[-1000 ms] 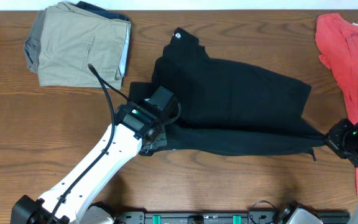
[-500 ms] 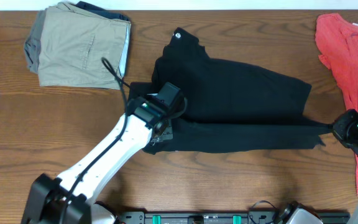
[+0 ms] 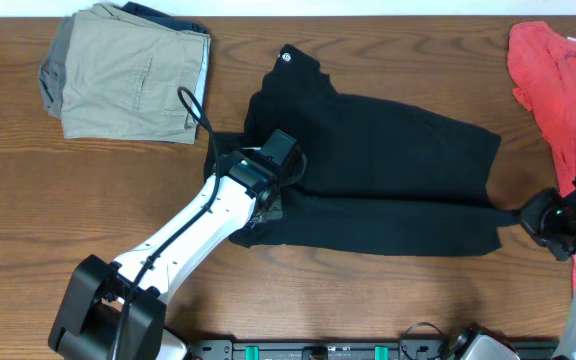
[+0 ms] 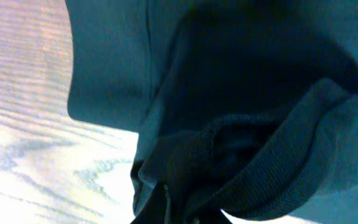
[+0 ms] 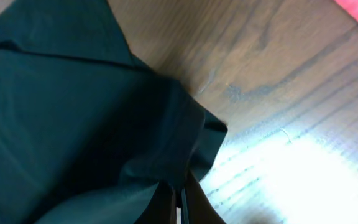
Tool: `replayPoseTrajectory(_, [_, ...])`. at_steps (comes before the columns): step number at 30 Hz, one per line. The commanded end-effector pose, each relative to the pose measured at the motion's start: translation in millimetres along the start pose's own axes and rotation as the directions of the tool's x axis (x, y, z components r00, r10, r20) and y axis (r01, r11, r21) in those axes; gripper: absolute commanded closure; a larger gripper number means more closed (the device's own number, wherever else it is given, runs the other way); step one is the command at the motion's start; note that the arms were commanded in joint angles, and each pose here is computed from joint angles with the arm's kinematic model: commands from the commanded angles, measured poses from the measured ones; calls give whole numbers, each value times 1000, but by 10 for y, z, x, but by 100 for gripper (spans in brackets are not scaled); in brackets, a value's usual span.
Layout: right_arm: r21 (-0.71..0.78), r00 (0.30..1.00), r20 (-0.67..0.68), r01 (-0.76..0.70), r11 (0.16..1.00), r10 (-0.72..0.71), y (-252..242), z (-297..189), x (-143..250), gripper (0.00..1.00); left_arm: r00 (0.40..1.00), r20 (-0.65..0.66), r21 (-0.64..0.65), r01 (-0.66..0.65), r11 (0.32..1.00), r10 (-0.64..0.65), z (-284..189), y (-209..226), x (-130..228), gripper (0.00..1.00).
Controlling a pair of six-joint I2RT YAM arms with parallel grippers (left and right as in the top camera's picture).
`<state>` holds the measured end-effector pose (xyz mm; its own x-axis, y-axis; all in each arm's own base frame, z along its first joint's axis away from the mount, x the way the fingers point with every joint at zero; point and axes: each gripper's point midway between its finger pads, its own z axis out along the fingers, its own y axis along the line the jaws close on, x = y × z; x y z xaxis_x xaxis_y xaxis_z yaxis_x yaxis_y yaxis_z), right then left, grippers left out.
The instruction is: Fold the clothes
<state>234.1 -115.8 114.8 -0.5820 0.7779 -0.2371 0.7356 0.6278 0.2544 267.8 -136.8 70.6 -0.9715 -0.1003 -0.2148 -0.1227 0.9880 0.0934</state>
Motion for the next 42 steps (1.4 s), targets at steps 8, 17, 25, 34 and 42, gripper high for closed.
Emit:
replayPoseTrajectory(8, [-39,999,32,-7,999,8,57,116,-38,97,996,91,-15,15,1000,-14,10,6,-202,93])
replayPoseTrajectory(17, [-48,999,49,-1,999,4,77,117,-79,35,992,123,-28,-5,1000,8,12,10,-273,59])
replayPoseTrajectory(25, [-57,997,29,69,996,-67,162,-112,-99,8,992,102,-7,-67,998,67,-113,29,-200,48])
replayPoseTrajectory(34, [-127,985,-103,124,984,-137,337,-51,286,39,979,-170,270,-61,961,110,-1,-436,341,45])
replayPoseTrajectory(42, [-116,982,-149,103,988,-120,388,280,582,98,976,-199,118,-63,991,86,368,-209,332,77])
